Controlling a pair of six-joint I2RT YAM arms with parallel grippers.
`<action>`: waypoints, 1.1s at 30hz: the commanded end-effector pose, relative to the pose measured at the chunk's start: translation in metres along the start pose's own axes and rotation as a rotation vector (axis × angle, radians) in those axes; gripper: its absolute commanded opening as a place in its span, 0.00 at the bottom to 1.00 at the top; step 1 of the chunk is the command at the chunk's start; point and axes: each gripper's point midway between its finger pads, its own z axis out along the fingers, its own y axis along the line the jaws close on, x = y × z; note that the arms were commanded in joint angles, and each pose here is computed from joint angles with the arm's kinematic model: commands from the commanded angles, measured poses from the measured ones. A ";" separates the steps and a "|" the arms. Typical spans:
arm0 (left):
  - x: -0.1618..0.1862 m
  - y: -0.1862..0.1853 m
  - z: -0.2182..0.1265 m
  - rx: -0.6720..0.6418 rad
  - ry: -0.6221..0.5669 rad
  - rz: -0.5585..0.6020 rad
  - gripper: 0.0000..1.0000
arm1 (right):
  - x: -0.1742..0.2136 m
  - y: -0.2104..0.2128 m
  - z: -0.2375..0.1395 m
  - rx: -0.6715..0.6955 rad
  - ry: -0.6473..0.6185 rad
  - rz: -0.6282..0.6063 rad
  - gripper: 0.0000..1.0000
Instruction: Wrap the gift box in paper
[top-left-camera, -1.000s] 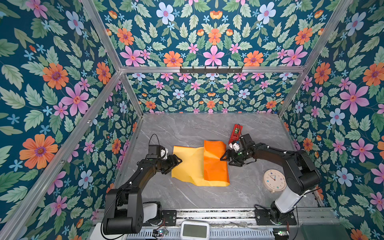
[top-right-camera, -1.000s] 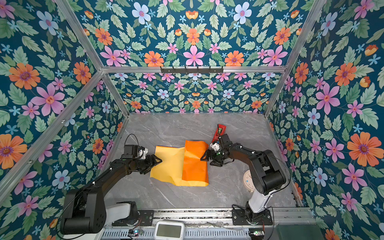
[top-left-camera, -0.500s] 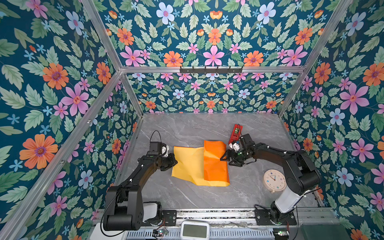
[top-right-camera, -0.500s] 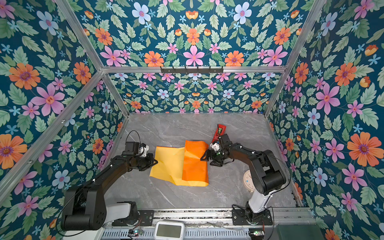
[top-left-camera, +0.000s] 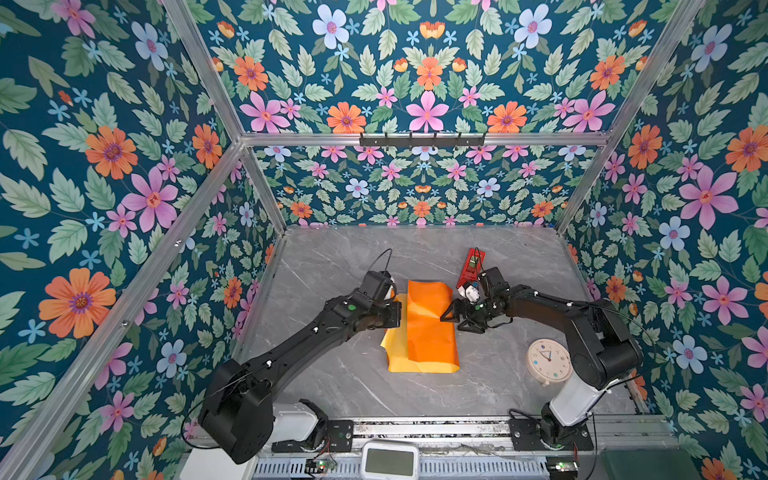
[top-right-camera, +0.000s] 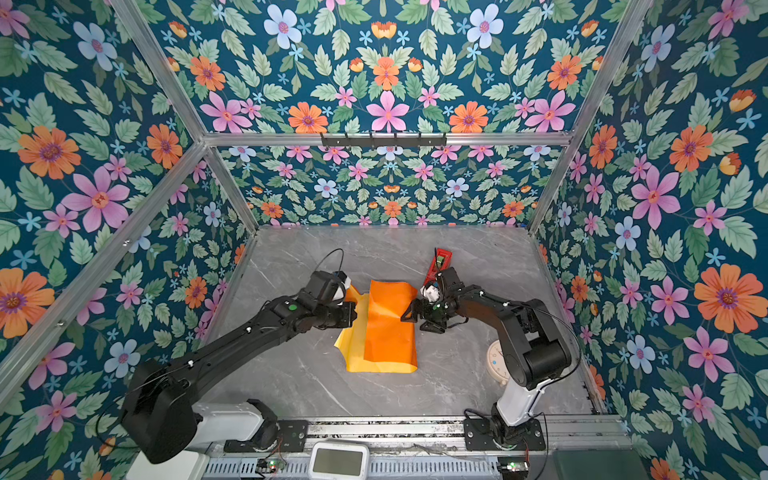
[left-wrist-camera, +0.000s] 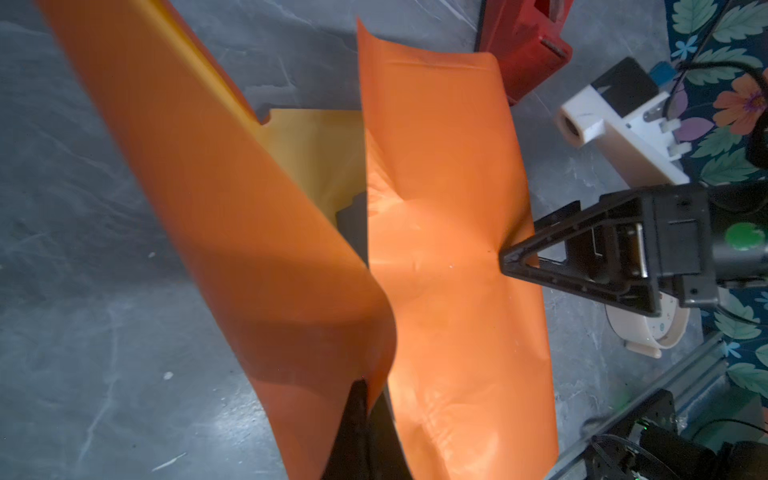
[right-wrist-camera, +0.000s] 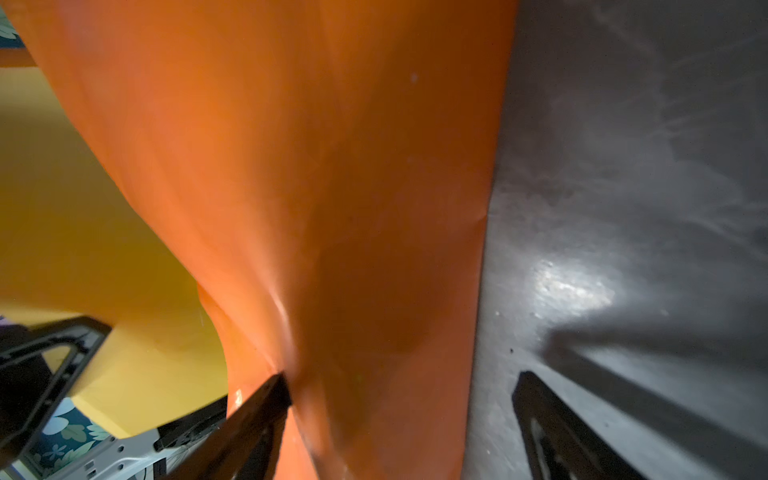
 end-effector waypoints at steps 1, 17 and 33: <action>0.000 0.001 0.003 -0.125 -0.010 0.015 0.00 | 0.009 -0.050 0.001 0.242 -0.008 0.067 0.85; 0.017 -0.039 0.023 -0.248 0.058 0.222 0.00 | 0.008 -0.048 0.001 0.242 -0.007 0.064 0.85; 0.032 -0.055 0.048 -0.213 0.170 0.304 0.00 | 0.007 -0.045 -0.001 0.238 -0.011 0.057 0.85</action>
